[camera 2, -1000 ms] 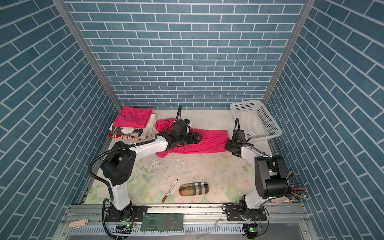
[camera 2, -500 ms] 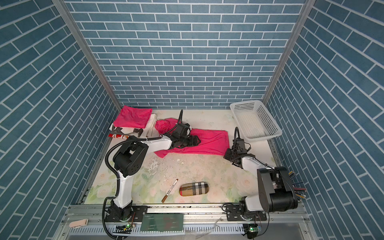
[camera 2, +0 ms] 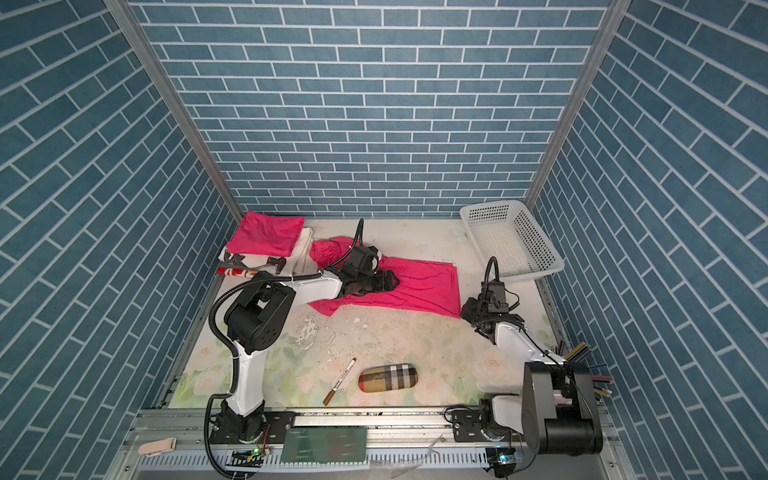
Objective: Fold and stack the t-shirts
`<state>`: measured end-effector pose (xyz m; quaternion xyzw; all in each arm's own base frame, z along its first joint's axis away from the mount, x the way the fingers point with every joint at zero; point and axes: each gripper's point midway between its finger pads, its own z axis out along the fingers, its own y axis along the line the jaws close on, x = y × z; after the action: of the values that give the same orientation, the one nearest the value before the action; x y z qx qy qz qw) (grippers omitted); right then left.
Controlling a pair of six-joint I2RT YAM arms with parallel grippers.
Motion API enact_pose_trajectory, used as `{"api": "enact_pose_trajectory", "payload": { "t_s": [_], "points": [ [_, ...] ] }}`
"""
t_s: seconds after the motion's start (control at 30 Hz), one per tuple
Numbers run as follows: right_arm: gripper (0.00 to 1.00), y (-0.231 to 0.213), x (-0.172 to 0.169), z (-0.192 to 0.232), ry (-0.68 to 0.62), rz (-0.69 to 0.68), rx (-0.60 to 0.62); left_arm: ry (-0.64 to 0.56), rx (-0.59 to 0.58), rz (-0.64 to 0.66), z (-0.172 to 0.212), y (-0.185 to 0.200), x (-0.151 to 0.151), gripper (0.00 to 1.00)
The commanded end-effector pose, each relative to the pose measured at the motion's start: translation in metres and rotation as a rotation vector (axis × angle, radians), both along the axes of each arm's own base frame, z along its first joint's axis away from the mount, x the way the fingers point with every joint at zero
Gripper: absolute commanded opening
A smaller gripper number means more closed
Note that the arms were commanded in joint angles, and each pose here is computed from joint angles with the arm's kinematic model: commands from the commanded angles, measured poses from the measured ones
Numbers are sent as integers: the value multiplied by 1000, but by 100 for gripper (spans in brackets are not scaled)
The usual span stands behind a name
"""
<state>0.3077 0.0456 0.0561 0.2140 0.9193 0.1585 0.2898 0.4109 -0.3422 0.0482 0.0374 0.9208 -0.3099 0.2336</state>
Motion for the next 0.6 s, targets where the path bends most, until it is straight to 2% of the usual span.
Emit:
{"api": "enact_pose_trajectory", "payload": {
  "t_s": [0.0,0.1,0.23,0.3,0.43,0.57],
  "points": [
    [64,19,-8,9,4,-10,87,-8,6,6,20,8,-8,87],
    [70,39,-12,14,-18,-45,170,-32,-28,10,43,9,-12,87],
    [71,53,-16,12,-19,-110,291,-37,-87,-4,62,5,-23,87],
    [71,51,-17,6,-11,-149,312,-38,-110,-24,66,-3,-30,87],
    [74,42,-23,-5,12,-220,318,-14,-95,-37,54,-12,-34,87],
    [74,38,-27,-17,27,-300,377,12,-100,-43,38,-19,-35,87]
  ]
}}
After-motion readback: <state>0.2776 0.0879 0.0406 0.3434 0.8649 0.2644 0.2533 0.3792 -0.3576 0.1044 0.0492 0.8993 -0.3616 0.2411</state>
